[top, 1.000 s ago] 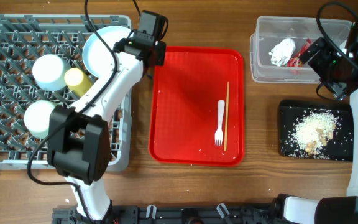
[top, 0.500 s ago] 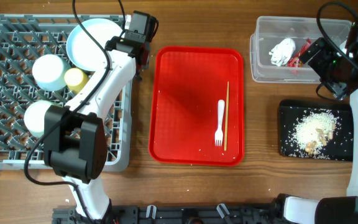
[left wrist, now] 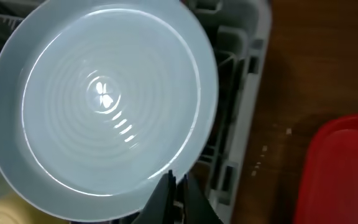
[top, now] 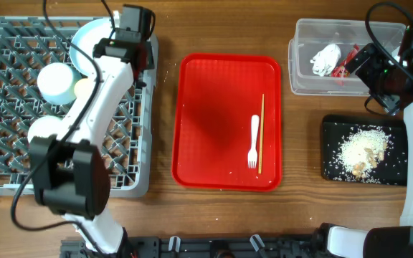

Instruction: Sort waste into correct bins and load items into the dishwasher rack

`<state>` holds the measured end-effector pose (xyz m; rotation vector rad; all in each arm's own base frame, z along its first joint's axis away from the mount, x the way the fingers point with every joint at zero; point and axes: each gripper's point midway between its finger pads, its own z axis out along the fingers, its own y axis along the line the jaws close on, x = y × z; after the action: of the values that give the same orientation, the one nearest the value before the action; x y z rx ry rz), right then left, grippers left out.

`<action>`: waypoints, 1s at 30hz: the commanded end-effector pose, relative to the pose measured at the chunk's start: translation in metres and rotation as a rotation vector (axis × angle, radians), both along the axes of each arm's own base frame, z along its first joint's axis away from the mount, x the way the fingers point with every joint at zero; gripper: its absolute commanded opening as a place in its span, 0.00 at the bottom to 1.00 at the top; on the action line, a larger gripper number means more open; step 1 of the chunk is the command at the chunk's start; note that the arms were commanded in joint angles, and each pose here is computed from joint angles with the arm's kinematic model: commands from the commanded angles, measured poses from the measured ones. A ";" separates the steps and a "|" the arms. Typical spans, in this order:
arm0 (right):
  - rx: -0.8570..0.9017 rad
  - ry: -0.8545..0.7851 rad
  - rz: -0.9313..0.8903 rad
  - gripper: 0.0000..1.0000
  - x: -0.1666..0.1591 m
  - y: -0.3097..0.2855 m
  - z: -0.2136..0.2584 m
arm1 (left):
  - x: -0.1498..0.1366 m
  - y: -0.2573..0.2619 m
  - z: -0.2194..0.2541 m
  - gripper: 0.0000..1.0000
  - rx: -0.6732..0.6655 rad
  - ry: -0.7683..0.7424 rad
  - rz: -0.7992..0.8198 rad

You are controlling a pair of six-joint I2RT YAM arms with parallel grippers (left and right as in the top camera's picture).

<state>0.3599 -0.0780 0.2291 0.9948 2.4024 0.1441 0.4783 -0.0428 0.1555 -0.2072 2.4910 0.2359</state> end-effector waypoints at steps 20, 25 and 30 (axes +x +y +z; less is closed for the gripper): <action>-0.031 -0.013 0.004 1.00 -0.001 -0.004 0.007 | 0.010 -0.028 -0.045 0.04 -0.380 0.100 -0.103; -0.031 -0.013 0.005 1.00 -0.001 -0.004 0.007 | 0.000 -0.027 -0.060 0.04 -0.378 0.167 -0.090; -0.031 -0.013 0.004 1.00 -0.001 -0.004 0.007 | 0.001 -0.028 -0.032 0.04 -0.381 0.103 -0.104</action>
<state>0.3599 -0.0780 0.2291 0.9948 2.4024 0.1441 0.4796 -0.0668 0.1044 -0.2221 2.6632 -0.2403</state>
